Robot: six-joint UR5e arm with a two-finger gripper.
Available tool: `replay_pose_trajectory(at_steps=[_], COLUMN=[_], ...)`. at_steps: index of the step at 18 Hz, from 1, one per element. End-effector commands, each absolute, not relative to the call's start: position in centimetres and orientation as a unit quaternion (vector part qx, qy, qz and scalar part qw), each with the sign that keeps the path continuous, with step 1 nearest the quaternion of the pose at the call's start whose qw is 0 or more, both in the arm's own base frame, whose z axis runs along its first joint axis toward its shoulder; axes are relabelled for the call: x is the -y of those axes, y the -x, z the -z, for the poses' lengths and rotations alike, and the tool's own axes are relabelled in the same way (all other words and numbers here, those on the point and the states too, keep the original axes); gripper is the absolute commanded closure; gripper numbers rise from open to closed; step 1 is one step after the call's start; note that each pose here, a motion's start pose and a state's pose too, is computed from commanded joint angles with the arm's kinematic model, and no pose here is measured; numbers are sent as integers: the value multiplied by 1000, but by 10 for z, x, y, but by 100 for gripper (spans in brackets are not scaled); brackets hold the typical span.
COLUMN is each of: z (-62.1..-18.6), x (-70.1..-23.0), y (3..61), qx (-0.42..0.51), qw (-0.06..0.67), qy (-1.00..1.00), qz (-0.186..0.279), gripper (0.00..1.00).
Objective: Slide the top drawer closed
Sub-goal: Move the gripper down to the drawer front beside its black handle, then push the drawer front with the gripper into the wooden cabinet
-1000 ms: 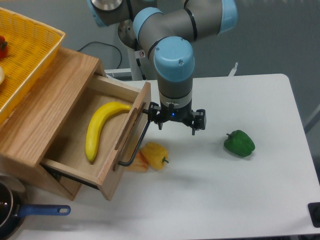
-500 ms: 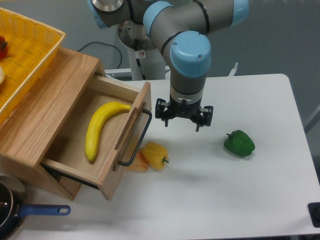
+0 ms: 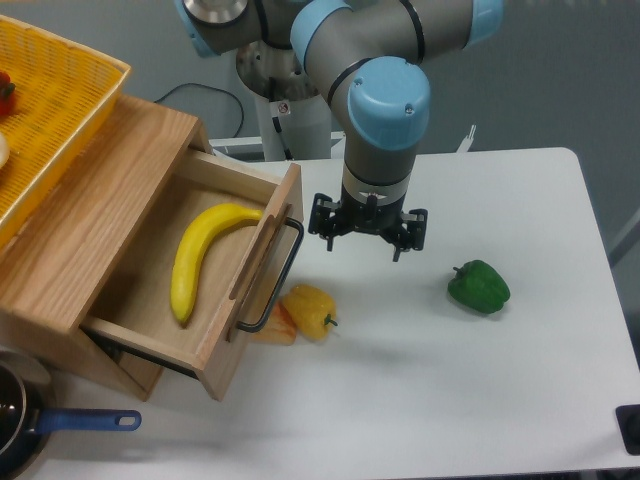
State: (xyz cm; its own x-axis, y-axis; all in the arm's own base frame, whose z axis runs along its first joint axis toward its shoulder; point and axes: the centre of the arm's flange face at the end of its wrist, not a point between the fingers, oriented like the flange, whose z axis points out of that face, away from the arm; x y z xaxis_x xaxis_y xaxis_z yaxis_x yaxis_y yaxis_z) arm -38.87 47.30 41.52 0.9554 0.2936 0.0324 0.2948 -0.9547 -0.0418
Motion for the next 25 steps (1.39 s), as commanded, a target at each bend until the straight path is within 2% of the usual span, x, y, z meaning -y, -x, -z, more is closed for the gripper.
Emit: replay_pose_trajectory(at_steps=[25], z=[-410], x=[-495], y=[363], qx=[144], qw=[20], qy=[989], qz=[19], gripper=[0])
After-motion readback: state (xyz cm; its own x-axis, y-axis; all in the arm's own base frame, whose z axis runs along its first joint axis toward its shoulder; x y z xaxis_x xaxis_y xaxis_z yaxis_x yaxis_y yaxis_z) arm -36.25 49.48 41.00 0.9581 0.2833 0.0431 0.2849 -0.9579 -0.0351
